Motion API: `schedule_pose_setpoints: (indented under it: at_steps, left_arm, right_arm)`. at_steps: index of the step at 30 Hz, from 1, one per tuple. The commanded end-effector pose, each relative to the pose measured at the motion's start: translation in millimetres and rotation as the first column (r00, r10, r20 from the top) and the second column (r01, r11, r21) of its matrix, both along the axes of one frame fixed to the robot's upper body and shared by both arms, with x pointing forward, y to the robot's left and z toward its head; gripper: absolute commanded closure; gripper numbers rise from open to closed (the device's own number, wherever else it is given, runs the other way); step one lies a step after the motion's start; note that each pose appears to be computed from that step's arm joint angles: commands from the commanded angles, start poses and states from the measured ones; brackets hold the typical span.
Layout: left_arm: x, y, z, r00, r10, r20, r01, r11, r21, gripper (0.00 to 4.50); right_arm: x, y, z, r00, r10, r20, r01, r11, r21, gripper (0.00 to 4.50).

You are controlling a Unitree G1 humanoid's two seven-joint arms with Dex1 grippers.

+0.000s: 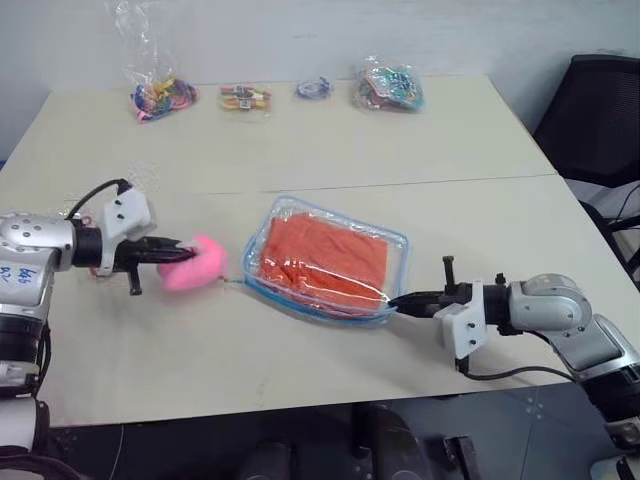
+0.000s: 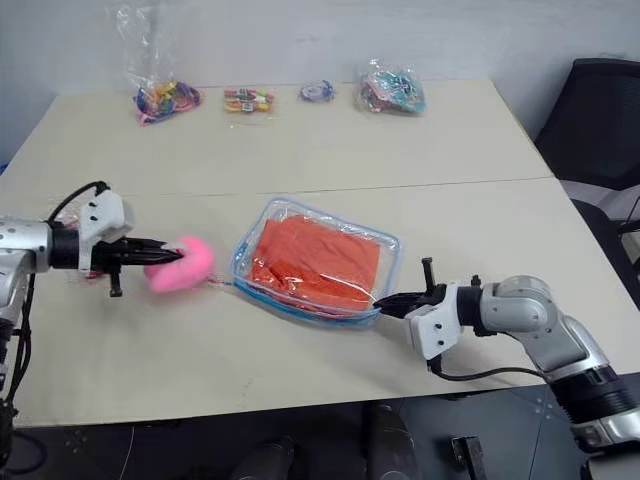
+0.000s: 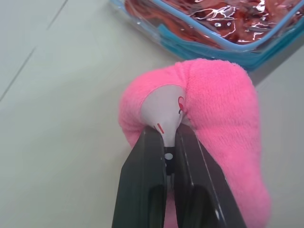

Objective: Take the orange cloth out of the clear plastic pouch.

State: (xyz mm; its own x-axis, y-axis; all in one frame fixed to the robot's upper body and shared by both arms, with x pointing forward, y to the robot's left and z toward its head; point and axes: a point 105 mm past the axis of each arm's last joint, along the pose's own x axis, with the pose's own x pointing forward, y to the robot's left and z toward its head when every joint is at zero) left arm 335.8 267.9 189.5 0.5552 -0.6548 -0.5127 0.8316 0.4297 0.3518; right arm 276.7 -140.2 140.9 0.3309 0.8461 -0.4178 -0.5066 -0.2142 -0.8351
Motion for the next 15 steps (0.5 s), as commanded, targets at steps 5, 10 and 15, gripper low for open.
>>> schedule_pose_setpoints:
  at_steps: [5,10,15]
  left_arm:
    - [-13,-30,-18,0.995,-0.094,-0.046,0.092,0.995,-0.039,4.5]
    - [-21,-45,-34,0.992,-0.103,-0.068,0.098,0.993,-0.071,3.39]
    - [-28,-45,-41,0.991,-0.123,-0.053,0.122,0.992,-0.026,1.83]
  right_arm:
    - [6,1,20,0.999,-0.046,0.019,0.044,0.996,0.08,4.27]
    - [2,9,23,0.996,-0.079,-0.039,0.084,0.986,0.146,2.8]
    - [-1,8,30,0.98,-0.157,-0.125,0.182,0.957,0.226,1.11]
